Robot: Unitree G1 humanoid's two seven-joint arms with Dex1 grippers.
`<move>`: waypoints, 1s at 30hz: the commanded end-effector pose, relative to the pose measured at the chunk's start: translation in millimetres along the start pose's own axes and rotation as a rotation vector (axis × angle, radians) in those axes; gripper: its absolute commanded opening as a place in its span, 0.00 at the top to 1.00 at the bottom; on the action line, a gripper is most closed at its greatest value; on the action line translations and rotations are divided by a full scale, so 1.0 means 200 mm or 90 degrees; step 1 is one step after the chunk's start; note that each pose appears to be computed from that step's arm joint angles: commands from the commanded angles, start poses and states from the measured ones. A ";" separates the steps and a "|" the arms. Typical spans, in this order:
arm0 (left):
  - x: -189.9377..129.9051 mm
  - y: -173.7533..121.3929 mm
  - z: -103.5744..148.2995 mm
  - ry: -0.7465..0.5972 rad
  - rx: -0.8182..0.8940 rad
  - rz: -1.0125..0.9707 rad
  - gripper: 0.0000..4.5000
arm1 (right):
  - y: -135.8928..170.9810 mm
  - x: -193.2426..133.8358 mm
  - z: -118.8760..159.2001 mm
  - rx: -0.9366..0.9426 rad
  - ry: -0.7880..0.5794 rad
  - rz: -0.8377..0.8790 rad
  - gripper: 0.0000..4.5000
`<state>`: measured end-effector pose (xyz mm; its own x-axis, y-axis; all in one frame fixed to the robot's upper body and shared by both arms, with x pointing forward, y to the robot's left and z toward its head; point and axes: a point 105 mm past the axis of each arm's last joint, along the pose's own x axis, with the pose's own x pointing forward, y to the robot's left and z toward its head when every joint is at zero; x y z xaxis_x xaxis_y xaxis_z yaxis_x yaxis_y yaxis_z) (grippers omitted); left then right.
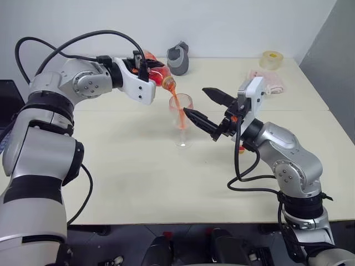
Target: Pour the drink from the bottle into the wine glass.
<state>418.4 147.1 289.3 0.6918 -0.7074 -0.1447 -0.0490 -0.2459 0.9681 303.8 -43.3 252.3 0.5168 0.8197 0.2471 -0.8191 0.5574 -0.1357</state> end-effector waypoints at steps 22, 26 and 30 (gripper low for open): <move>-0.03 0.17 -0.03 0.023 0.054 0.045 0.78 | 0.02 -0.01 0.06 -0.022 -0.031 0.008 0.00; -0.03 0.17 -0.03 0.024 0.060 0.043 0.78 | 0.02 -0.01 0.06 -0.022 -0.029 0.008 0.00; -0.03 0.17 -0.03 0.025 0.064 0.043 0.78 | 0.02 -0.01 0.06 -0.021 -0.028 0.009 0.00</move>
<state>420.3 145.4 297.7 0.7032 -0.6972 -0.1393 -0.0975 -0.2887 0.9525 303.6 -43.6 252.1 0.5168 0.8188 0.2499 -0.8181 0.5584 -0.1377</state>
